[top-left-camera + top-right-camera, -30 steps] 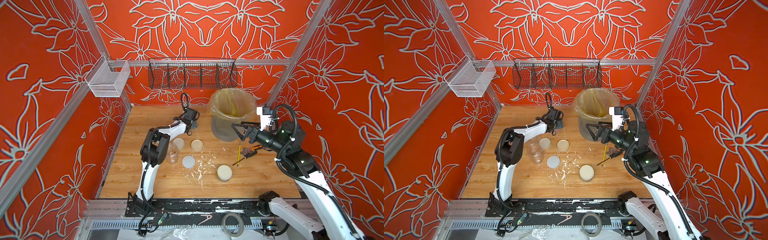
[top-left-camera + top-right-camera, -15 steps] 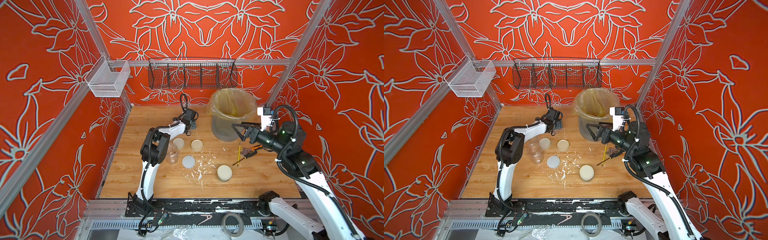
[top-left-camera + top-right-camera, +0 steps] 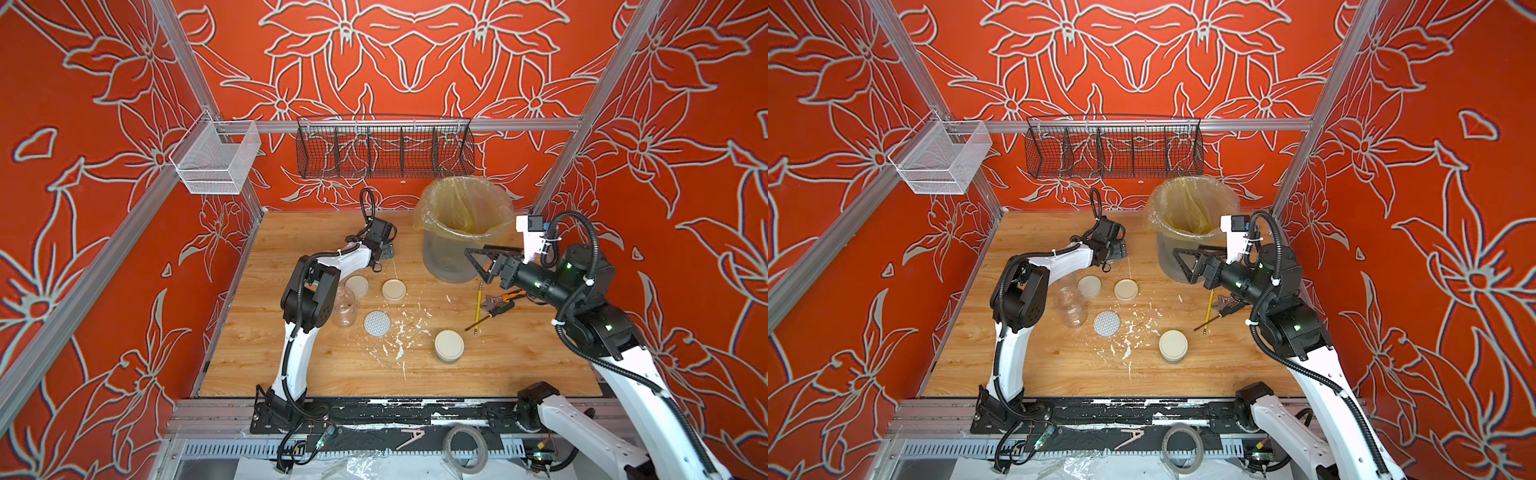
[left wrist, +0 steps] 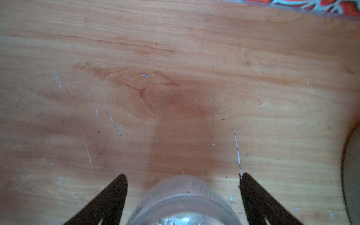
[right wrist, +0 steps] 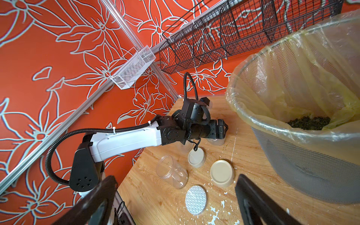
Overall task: Empty moldy tea leaves from jars
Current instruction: Place the jar at the center of the board, then pick up the jar from the center of the board.
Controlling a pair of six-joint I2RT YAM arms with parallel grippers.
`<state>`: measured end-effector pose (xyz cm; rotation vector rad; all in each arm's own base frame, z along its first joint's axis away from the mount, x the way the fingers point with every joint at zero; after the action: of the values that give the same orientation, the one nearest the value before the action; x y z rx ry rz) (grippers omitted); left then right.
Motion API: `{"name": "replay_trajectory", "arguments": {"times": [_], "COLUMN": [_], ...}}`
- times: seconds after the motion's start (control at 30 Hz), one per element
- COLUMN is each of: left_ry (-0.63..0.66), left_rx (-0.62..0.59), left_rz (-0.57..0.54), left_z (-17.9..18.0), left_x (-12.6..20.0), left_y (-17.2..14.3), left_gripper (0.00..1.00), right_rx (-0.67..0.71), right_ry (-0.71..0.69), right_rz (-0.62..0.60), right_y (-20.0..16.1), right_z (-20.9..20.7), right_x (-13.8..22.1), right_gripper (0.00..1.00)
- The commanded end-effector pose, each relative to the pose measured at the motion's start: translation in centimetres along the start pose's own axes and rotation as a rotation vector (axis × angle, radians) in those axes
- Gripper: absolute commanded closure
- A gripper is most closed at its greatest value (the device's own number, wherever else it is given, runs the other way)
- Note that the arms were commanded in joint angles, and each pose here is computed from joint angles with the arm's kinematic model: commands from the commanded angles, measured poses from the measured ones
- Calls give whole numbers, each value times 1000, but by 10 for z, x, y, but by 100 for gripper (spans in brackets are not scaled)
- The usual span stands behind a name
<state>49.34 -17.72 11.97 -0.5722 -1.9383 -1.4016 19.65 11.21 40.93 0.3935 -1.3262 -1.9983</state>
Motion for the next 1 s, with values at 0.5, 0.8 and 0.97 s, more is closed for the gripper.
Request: {"name": "replay_trajectory", "arguments": {"times": [0.5, 0.8, 0.97], "left_ry": [-305, -757, -842], "left_rx": [126, 38, -249], "left_rz": [-51, -27, 21], "left_z": [-5, -25, -59], "left_x": [154, 299, 344], "left_y": [54, 5, -53], "left_gripper": [1, 0, 0], "right_rx": [-47, -96, -95], "right_ry": [-96, -277, -369], "right_rz": [6, 103, 171], "right_y": [-10, -42, -67], "right_z": [-14, -41, -53], "right_x": [1, 2, 14], "right_gripper": [3, 3, 3]}}
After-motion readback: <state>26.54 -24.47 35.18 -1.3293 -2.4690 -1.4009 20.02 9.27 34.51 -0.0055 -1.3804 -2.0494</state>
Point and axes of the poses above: each gripper's point midway between its finger pads, its own x axis back along the fingers, its own z axis along the line the jaws close on, y = z × x, the point moved 7 cm from there along x, back along the fingers, and after that the axes turned 9 degrees about x, right-handed, at the moved point
